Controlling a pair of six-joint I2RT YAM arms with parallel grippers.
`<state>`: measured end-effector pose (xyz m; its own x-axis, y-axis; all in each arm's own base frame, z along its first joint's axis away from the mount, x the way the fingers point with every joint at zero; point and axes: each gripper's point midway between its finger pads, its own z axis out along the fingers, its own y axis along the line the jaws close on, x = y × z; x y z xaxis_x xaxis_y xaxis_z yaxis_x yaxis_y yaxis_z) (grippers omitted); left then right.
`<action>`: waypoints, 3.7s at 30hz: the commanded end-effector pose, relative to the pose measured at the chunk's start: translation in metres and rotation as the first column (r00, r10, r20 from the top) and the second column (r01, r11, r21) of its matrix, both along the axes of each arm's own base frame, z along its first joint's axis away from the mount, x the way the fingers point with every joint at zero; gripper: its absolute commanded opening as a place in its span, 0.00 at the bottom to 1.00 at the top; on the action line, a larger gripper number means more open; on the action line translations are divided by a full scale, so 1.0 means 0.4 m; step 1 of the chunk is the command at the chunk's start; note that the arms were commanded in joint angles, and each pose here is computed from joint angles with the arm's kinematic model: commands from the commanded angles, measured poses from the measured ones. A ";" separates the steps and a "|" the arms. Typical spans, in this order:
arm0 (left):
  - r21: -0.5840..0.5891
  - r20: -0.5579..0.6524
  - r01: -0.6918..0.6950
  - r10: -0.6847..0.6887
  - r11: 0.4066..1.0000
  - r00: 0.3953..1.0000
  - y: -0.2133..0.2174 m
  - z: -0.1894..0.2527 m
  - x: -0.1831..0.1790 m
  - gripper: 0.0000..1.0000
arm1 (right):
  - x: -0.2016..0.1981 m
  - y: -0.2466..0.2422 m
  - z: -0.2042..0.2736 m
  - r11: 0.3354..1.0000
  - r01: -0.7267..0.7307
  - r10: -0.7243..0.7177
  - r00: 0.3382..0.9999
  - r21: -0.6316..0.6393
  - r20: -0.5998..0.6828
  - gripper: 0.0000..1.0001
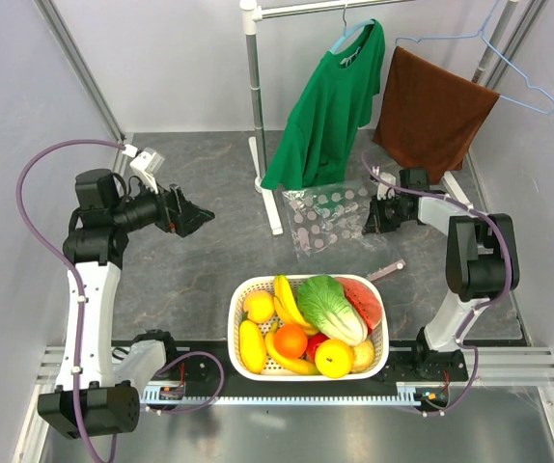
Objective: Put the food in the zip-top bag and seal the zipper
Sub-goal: Adjust the zipper food storage bag at the center of the board, then pick up the zipper food storage bag at the center of the board.
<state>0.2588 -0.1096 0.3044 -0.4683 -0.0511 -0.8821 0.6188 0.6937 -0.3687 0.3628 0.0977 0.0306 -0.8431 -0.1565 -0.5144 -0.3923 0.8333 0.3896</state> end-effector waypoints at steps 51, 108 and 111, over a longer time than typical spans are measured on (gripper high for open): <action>-0.025 0.045 -0.013 0.014 1.000 0.999 -0.006 -0.044 0.000 1.00 | -0.040 -0.307 0.259 0.927 0.374 -0.372 0.895 0.042 0.244 0.92; -0.123 -0.011 -0.193 0.193 0.974 0.981 0.019 0.086 0.010 0.98 | 0.037 0.030 0.389 0.997 -0.069 0.077 0.954 -0.037 0.291 0.00; -0.232 -0.007 -0.094 0.095 0.968 0.995 -0.025 0.145 -0.008 1.00 | 0.021 0.016 0.489 0.999 -0.002 -0.015 0.945 0.052 0.328 0.00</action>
<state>0.2624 -0.1052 0.3157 -0.4610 -0.1746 -0.8701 0.5274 0.7346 -0.4268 0.3876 0.0896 0.1524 -0.6499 -0.2990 -0.6987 -0.5295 0.8377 0.1341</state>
